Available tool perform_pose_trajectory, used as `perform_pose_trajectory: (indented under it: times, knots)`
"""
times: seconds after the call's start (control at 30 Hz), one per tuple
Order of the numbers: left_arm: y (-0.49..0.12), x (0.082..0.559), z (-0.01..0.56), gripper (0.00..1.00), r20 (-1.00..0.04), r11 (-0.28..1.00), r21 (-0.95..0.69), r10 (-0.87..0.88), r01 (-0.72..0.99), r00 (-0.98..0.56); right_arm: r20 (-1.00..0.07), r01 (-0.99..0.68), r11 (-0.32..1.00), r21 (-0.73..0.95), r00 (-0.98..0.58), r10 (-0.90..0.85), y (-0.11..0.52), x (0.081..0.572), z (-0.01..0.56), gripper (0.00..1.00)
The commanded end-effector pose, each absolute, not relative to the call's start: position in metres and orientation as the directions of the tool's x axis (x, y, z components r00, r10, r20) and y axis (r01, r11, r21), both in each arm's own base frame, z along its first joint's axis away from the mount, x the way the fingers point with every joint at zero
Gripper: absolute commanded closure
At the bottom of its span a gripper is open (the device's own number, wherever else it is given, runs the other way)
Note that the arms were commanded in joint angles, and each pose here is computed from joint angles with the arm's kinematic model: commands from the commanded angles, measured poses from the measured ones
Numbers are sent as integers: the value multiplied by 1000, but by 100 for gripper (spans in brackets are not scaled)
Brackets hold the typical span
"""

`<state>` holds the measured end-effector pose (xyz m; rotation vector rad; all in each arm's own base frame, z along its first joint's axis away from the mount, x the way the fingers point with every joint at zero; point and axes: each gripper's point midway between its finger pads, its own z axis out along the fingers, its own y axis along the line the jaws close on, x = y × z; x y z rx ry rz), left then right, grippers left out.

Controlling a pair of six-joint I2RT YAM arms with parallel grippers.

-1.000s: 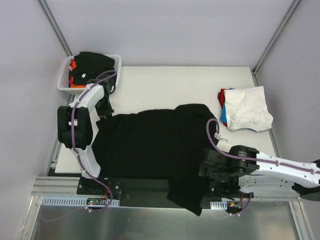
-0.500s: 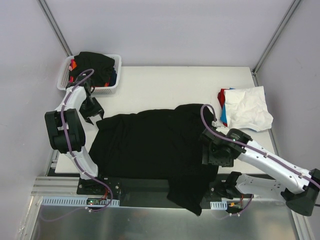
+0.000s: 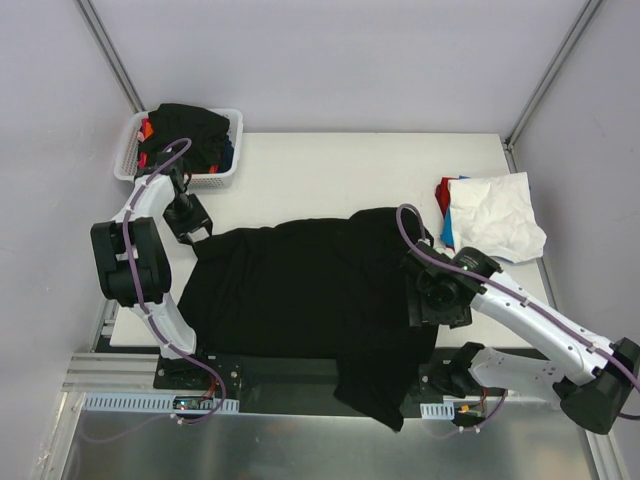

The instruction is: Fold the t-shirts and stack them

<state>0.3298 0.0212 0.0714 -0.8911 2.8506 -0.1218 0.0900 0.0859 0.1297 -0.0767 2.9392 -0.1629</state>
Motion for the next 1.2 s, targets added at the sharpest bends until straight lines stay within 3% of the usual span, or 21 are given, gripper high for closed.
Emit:
perform_pose_trajectory:
  times: [0.0, 0.23, 1.17]
  knots:
    - [20, 319, 66, 52, -100, 825, -104, -564, -555, -820, -121, -52, 985, -162, -990, -72, 58, 65, 135, 26]
    - [40, 302, 53, 51, -97, 796, -46, -605, -604, -790, -110, -61, 984, -165, -991, -80, 56, 64, 135, 26]
    - [23, 331, 60, 51, -105, 736, -338, -649, -587, -753, -119, -55, 982, -179, -990, -77, 43, 58, 143, 27]
